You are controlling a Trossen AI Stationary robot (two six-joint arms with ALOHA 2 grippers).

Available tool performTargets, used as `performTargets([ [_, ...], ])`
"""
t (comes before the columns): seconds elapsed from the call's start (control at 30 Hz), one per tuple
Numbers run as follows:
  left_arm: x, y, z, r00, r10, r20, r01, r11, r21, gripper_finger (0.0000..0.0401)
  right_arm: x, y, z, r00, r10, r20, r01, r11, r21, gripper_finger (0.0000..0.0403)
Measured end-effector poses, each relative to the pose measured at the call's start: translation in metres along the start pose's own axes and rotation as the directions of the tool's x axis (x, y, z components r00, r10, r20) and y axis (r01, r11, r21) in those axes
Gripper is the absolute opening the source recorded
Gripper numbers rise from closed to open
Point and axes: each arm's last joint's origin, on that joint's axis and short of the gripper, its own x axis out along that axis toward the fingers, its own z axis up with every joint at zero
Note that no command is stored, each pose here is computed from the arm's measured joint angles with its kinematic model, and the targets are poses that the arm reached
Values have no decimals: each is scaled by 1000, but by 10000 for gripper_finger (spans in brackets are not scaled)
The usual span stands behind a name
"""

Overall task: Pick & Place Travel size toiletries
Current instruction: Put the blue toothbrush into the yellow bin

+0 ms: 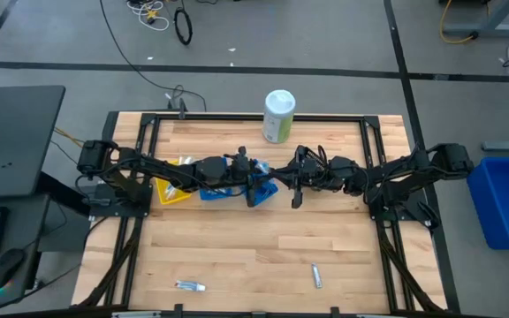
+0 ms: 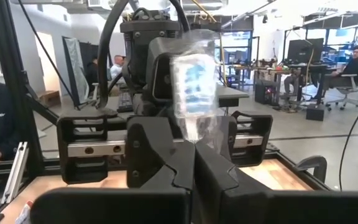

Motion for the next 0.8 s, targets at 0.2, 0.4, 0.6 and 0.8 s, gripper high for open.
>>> performTargets([
  [0.2,0,0,0,1000,0,-5,0,1000,1,52,0,0,-2,1000,0,-22,1,1000,18,21],
  [0.4,-4,2,-1,997,32,-73,-33,999,-13,52,0,-1,-3,999,-3,-33,4,999,46,56],
  [0.6,-30,6,18,976,91,-198,-96,995,-15,51,-1,-3,-10,990,-84,-111,88,996,32,106],
  [0.8,-80,15,52,943,175,-284,-192,981,-33,50,-2,-5,-15,980,-121,-161,125,992,16,153],
])
